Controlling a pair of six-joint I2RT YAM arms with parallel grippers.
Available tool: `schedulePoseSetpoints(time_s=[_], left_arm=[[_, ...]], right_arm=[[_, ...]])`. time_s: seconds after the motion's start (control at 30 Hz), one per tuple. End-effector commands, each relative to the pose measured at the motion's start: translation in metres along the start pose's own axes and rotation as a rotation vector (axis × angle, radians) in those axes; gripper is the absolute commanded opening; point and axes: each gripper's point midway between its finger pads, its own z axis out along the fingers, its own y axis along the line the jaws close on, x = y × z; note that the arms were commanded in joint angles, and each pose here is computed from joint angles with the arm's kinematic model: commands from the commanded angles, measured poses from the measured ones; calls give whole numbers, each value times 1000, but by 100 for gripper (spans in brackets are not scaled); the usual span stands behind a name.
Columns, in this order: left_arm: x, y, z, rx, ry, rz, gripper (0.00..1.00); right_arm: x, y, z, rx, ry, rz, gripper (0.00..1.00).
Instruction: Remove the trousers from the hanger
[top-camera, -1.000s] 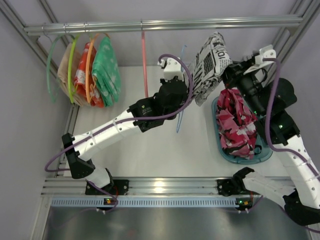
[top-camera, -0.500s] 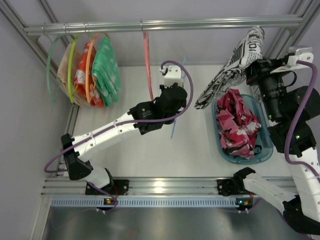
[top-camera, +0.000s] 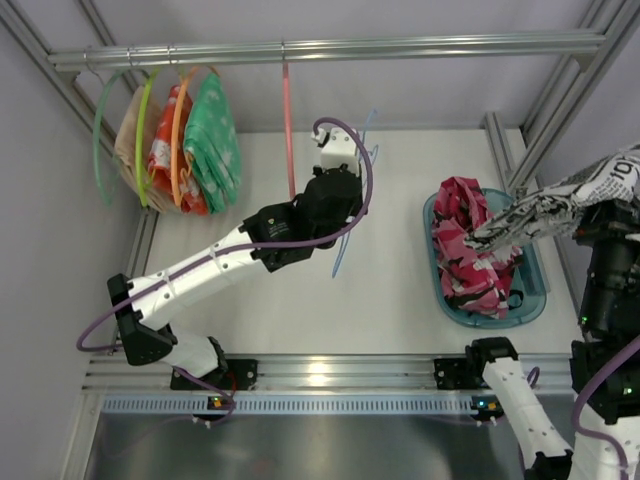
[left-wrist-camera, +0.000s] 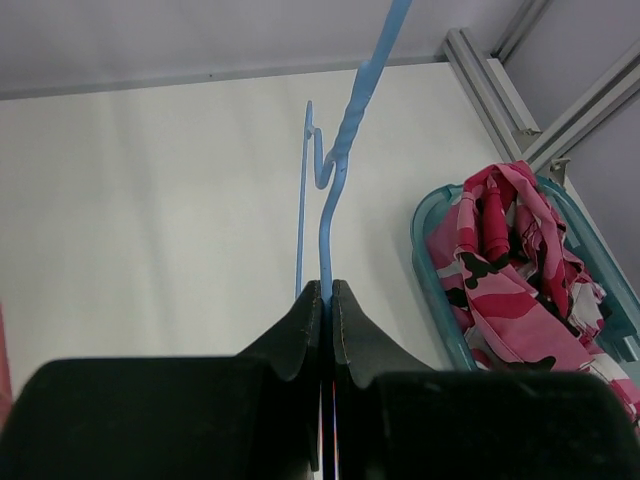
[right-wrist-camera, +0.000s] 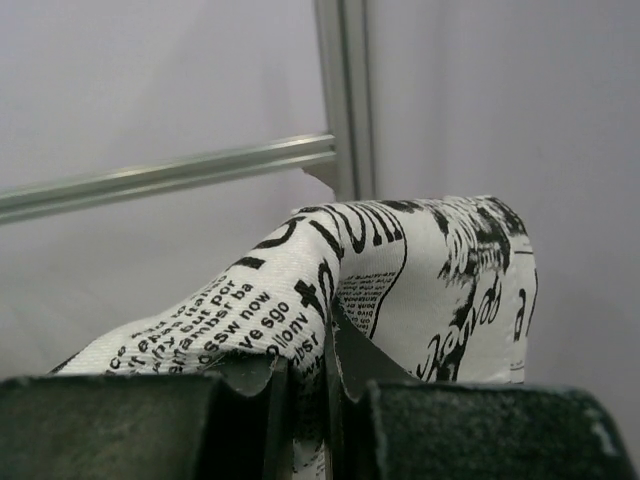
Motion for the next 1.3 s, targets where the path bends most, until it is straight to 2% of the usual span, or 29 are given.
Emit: schedulePoseSetpoints(time_s=[0.0,0.2,0.37,0.4,0.6,0.77,0.9,1.03,1.1,1.2,1.23,1.27], left_arm=[[-28,1,-14,38,-61,-24,0],[-29,7,-13,14,-77,-14,0],[-28,8,-12,14,-75,-34,0],[-29,8,-10,16,-74,-43,0],[-37,0,-13,52,-78,-64,0],[-38,6,-15,55,-78,-60,0],[-37,11,-12,53,-71,-64,0],[-35,5,-12,92,-54,-72,0],[-32,2,-12,107,-44,-75,0],[-32,2,-12,106,-44,-78,0],[-32,2,-12,109,-43,-78,0],[-33,1,-13,112,-43,-80,0]], right_arm=[[0,-28,-21,116,-9,-81,0],[46,-49,-48,174,84,-200,0],[124,-57,-47,191,242,-281,0],[150,-47,-44,130,270,-286,0],[242,-12,-7,-28,403,-256,0],[301,14,13,-139,536,-219,0],[357,22,23,-161,701,-206,0],[395,20,23,-141,803,-213,0],[399,22,24,-149,814,-201,5],[387,32,24,-195,793,-171,34],[383,35,23,-206,792,-161,52],[369,37,23,-220,773,-152,60]])
